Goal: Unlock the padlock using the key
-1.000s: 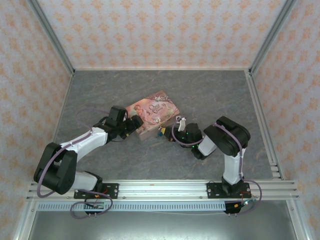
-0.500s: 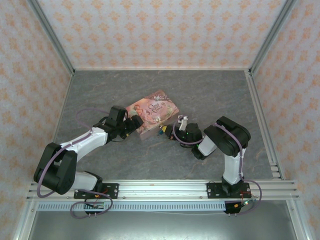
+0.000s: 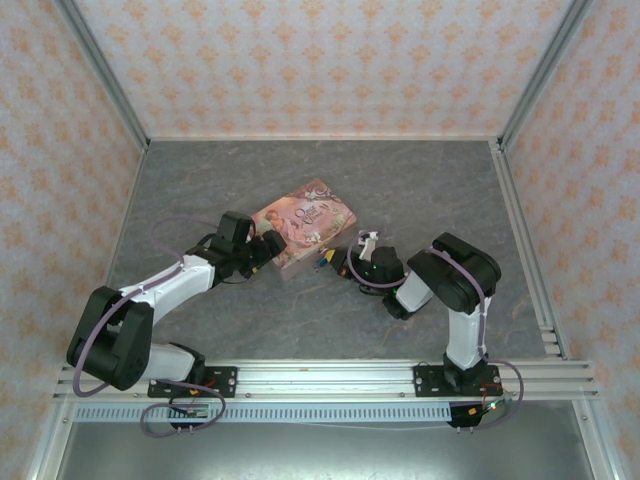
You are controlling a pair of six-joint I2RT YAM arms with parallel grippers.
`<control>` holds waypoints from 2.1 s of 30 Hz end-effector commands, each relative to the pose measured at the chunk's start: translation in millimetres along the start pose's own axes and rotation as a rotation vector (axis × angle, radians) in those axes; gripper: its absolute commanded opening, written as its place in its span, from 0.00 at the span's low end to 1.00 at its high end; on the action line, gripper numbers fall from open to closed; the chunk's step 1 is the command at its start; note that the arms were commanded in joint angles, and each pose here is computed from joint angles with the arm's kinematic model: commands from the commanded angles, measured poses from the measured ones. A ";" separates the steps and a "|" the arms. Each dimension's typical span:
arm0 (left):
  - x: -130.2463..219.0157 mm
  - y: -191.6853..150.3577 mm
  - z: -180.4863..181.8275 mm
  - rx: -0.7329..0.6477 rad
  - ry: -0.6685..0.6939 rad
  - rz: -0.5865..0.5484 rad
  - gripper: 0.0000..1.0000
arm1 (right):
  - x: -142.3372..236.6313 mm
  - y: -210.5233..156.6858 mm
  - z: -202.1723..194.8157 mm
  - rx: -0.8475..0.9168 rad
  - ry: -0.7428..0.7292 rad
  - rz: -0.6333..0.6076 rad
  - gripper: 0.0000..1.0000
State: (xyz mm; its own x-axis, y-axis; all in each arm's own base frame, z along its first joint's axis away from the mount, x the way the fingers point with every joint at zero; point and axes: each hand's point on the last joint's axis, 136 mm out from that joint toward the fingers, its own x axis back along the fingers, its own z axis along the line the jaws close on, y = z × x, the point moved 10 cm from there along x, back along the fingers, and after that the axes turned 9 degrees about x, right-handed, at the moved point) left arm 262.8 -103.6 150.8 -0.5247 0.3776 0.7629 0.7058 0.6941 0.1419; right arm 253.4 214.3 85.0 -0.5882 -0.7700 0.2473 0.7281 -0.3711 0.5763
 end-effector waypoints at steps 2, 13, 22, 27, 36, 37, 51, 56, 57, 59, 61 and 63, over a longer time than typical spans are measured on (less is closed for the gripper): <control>-2.4 -11.8 25.6 0.017 0.141 0.028 0.81 | 0.3 23.5 21.8 0.023 0.078 -0.137 0.00; 2.3 -9.7 20.1 0.012 0.130 0.016 0.81 | 9.9 27.7 20.2 0.045 0.023 -0.161 0.00; 24.9 -3.9 4.8 -0.005 0.086 -0.049 0.85 | 28.9 29.6 22.4 0.114 -0.065 -0.132 0.00; 46.6 0.7 3.1 -0.004 0.075 -0.168 0.98 | 46.0 37.1 36.7 0.171 -0.126 -0.095 0.00; 84.8 5.9 -5.2 -0.128 0.030 -0.321 1.00 | 99.0 58.7 82.0 0.284 -0.245 -0.022 0.00; 88.3 5.7 -7.2 -0.162 0.012 -0.328 1.00 | 105.1 60.4 86.5 0.289 -0.261 -0.006 0.00; 120.6 1.0 -23.5 -0.462 -0.156 -0.398 1.00 | 153.9 61.5 120.5 0.194 -0.485 0.320 0.00; 119.4 -0.2 -22.3 -0.481 -0.156 -0.389 1.00 | 158.2 51.4 114.7 0.122 -0.591 0.421 0.00; 118.9 -0.3 -22.0 -0.481 -0.157 -0.388 1.00 | 158.0 49.3 112.7 0.113 -0.611 0.433 0.00; 118.2 -1.0 -20.8 -0.485 -0.159 -0.388 1.00 | 155.1 43.2 106.4 0.091 -0.653 0.470 0.00; 117.8 -1.2 -19.7 -0.490 -0.156 -0.388 1.00 | 151.2 38.4 100.3 0.066 -0.689 0.502 0.00; 117.9 -1.5 -19.1 -0.499 -0.152 -0.389 1.00 | 146.4 34.2 94.9 0.049 -0.718 0.534 0.00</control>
State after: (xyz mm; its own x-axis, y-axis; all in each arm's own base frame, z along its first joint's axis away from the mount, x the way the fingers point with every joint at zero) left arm 211.5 -71.7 250.8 -0.8125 0.2580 0.5227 0.5780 0.4727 0.6651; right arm 161.8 140.6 221.3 -0.3161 -0.3816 0.8686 0.9398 -0.0007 0.3417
